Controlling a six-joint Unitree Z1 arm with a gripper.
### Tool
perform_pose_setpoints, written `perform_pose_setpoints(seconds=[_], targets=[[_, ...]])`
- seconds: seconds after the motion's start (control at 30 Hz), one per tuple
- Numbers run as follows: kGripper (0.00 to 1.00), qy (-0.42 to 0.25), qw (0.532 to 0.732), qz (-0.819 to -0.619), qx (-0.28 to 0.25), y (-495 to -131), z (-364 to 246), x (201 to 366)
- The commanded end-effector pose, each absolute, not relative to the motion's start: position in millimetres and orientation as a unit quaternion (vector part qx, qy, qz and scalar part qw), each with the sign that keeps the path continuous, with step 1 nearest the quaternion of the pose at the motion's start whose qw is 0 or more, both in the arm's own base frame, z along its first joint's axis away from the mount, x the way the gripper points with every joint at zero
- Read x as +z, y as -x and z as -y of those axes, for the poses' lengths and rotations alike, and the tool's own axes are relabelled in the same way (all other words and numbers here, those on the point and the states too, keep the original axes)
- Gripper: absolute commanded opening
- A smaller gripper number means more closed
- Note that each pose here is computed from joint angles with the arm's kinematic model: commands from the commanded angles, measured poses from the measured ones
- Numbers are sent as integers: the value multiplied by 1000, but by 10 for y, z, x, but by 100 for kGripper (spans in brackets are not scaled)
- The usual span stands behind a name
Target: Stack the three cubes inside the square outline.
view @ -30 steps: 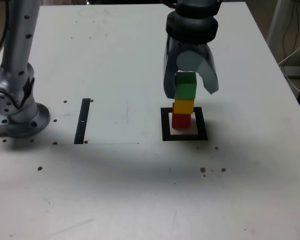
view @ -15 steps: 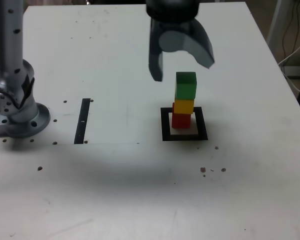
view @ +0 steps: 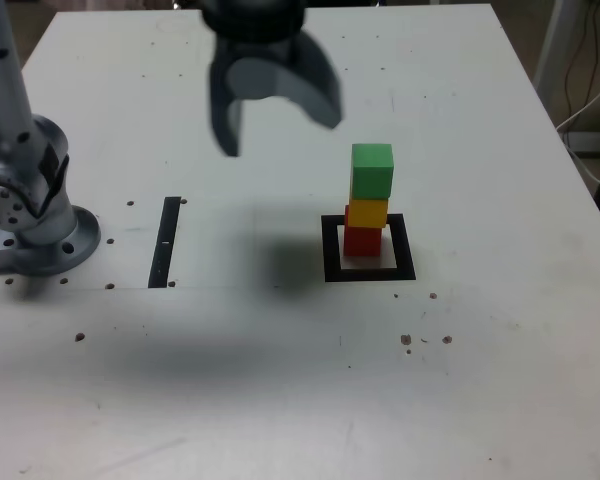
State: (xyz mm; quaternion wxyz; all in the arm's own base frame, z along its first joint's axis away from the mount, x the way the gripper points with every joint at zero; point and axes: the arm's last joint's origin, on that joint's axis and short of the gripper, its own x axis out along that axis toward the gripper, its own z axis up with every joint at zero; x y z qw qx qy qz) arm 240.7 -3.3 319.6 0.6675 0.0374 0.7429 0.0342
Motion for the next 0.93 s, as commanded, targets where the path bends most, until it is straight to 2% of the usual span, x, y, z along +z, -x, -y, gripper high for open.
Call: perform_pose_setpoints(seconds=[0.0,0.23,0.33,0.43,0.6,0.73,0.9], targets=[[100,-33,662,-748,33,-2266,29,3151],[100,-20,611,-791,21,-1846,35,2870],[100,-18,597,-802,21,-1709,25,2779],[100,-16,595,-803,21,-1637,15,2712],[100,-15,604,-796,13,-1622,4,2598],[100,-8,609,-793,11,-1592,-36,2445],[99,-2,606,-796,14,-1564,-90,2285]])
